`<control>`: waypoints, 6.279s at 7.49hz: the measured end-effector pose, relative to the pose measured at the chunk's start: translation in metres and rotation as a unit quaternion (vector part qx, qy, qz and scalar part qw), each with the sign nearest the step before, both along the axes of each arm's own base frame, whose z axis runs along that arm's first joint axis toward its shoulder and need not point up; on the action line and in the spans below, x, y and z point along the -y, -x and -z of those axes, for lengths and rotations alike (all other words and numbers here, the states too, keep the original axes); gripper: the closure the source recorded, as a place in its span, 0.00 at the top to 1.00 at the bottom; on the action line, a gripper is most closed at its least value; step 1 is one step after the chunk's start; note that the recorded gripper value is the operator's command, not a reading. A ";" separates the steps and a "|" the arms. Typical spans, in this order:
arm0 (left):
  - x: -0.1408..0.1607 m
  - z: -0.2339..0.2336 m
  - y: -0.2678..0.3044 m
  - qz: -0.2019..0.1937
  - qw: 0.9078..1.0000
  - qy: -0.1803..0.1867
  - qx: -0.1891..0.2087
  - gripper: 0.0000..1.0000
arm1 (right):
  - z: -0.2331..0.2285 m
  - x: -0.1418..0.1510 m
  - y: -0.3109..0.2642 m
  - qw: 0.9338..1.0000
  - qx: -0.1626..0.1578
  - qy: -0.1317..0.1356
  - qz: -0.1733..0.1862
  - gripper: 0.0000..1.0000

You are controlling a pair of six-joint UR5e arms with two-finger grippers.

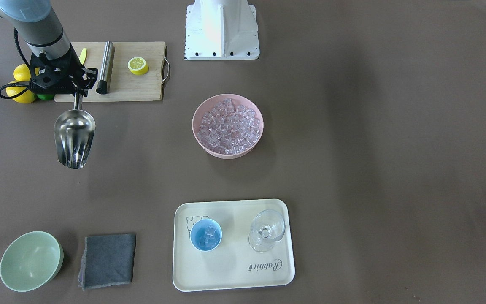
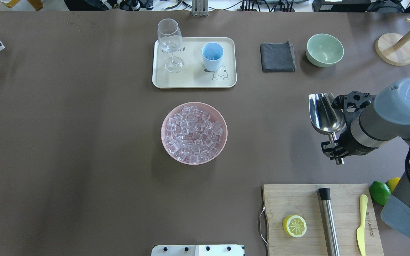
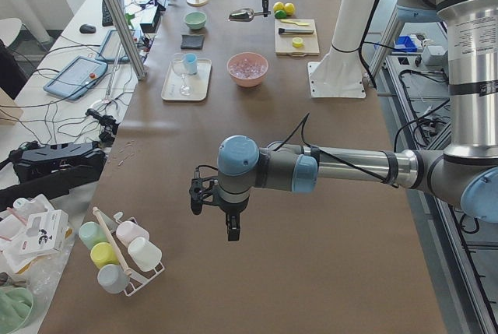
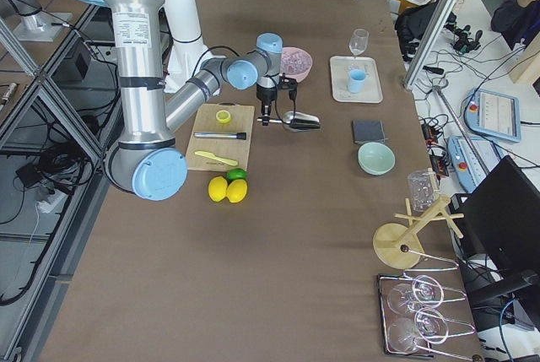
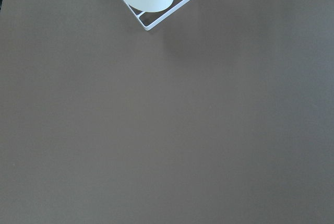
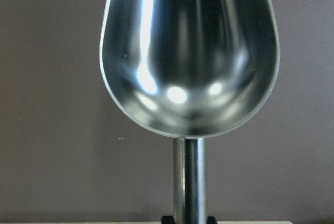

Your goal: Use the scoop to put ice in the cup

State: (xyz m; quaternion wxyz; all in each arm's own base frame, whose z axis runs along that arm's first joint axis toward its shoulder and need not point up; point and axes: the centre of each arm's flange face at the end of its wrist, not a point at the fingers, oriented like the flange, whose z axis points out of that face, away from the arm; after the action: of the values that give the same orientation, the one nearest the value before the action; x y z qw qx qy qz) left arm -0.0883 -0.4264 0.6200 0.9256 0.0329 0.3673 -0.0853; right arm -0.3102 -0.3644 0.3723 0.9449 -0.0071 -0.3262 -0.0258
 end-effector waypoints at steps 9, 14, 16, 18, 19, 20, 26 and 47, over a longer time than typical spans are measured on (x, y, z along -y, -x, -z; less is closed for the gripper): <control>0.006 -0.007 -0.010 -0.049 0.997 -0.019 -0.062 0.98 | -0.031 -0.016 0.065 0.999 0.037 -0.012 -0.014 0.00; 0.008 -0.011 -0.009 -0.085 0.995 -0.022 -0.049 0.98 | -0.041 0.019 0.056 0.999 0.037 -0.004 -0.007 0.00; 0.007 -0.012 -0.008 -0.085 0.995 -0.020 -0.040 0.98 | -0.042 0.034 0.061 0.999 0.034 0.000 -0.013 0.00; 0.007 -0.021 -0.010 -0.086 0.995 -0.011 -0.041 0.98 | -0.045 0.038 0.064 0.999 0.031 0.003 -0.016 0.00; 0.009 -0.025 -0.011 -0.087 0.995 -0.007 -0.042 0.98 | -0.046 0.038 0.065 0.999 0.031 0.005 -0.017 0.00; 0.009 -0.028 -0.010 -0.085 0.995 -0.005 -0.042 0.98 | -0.047 0.038 0.066 0.999 0.030 0.005 -0.018 0.17; 0.007 -0.031 -0.005 -0.080 0.996 -0.002 -0.044 0.98 | -0.044 0.032 0.070 0.999 0.032 0.000 -0.011 1.00; 0.005 -0.027 -0.003 -0.077 0.996 -0.005 -0.046 0.98 | -0.281 0.034 -0.390 1.000 0.015 -0.009 0.009 1.00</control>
State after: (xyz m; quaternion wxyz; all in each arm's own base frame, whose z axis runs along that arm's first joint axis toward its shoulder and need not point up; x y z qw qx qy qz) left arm -0.0855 -0.4309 0.6472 0.9115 0.0049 0.4109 -0.0135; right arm 0.0795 -0.3983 0.6531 0.9397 -0.0008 -0.3399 -0.0378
